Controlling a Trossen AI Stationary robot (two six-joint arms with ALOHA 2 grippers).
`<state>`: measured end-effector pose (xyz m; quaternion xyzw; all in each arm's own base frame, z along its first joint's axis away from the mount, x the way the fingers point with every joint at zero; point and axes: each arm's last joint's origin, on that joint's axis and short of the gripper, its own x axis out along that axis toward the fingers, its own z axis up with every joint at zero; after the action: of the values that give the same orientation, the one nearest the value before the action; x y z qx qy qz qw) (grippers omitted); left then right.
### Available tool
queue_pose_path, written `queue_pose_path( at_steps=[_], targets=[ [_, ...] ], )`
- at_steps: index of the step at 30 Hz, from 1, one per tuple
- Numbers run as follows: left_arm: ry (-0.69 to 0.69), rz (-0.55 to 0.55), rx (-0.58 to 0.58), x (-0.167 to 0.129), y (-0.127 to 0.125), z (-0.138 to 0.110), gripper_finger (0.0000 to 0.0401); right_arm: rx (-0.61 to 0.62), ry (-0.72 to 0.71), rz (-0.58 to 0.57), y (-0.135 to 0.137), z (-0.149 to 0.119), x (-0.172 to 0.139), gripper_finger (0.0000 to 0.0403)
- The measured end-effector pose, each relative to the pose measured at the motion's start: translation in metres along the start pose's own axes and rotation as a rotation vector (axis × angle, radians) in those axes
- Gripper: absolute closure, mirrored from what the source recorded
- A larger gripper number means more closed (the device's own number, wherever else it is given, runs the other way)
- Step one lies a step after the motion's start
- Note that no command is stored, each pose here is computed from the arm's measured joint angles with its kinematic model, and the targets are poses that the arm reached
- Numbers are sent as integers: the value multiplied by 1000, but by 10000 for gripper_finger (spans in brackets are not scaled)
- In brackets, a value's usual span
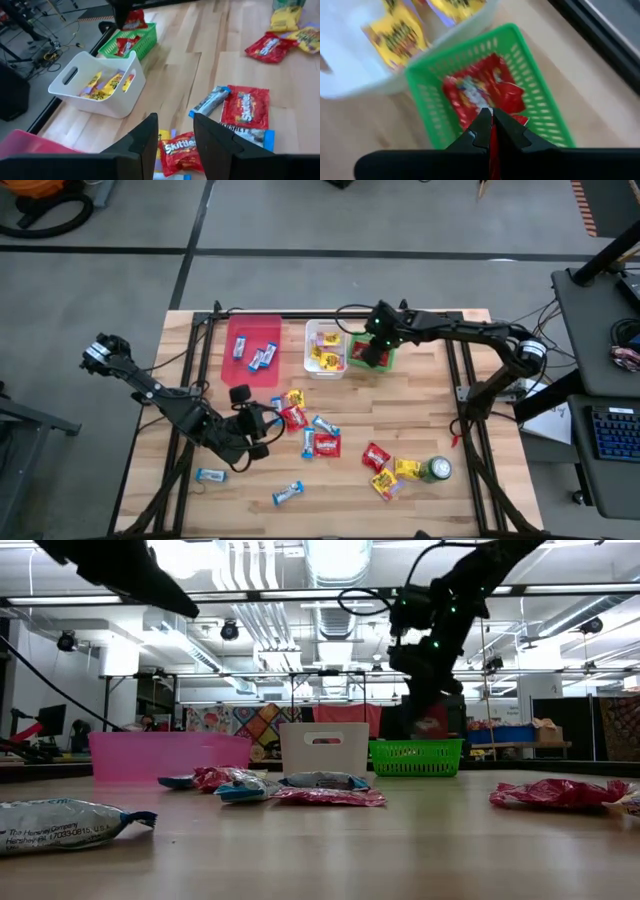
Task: Sort candy
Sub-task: Put the red candy into the green bin, then put the white chocolate into the pink bin
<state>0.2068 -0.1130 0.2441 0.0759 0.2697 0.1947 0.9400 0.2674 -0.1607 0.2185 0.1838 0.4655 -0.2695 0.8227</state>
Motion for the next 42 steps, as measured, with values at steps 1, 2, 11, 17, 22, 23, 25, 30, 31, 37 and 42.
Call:
queue_pose_path(
  at_steps=[1, 2, 11, 17, 22, 23, 25, 30, 31, 37, 42],
  targets=[
    [0, 7, 4, 1, 0, -2, 292, -28, 6, -3, -2, -2, 1, 394],
    [-4, 15, 4, 1, 0, -3, 292, -47, 9, -5, -2, -3, 2, 394],
    [-25, 44, -5, 3, 0, -4, 292, -40, -82, 28, -1, 4, 4, 394],
    [-25, 45, -7, 3, 0, -4, 292, 29, -108, 22, -7, 7, 4, 372],
    [-25, 45, -13, 3, 0, -4, 292, 82, -82, 2, -15, 1, 8, 322],
    [-25, 45, -14, 3, 0, -4, 292, 93, -80, 1, -16, 1, 8, 312],
    [-25, 44, -17, 3, 0, -4, 292, 102, -80, -2, -17, 1, 8, 294],
    [-20, 33, -28, 3, -1, -4, 292, 143, -96, 49, -13, 5, 0, 273],
    [-14, 22, -28, 3, -1, -4, 292, 145, -103, 85, -10, 7, -3, 271],
    [7, -13, -49, 5, -4, -6, 292, 101, -133, 274, 24, 8, -26, 275],
    [55, -66, -32, 12, -13, -11, 292, 7, -130, 368, 67, -3, -42, 284]
  ],
)
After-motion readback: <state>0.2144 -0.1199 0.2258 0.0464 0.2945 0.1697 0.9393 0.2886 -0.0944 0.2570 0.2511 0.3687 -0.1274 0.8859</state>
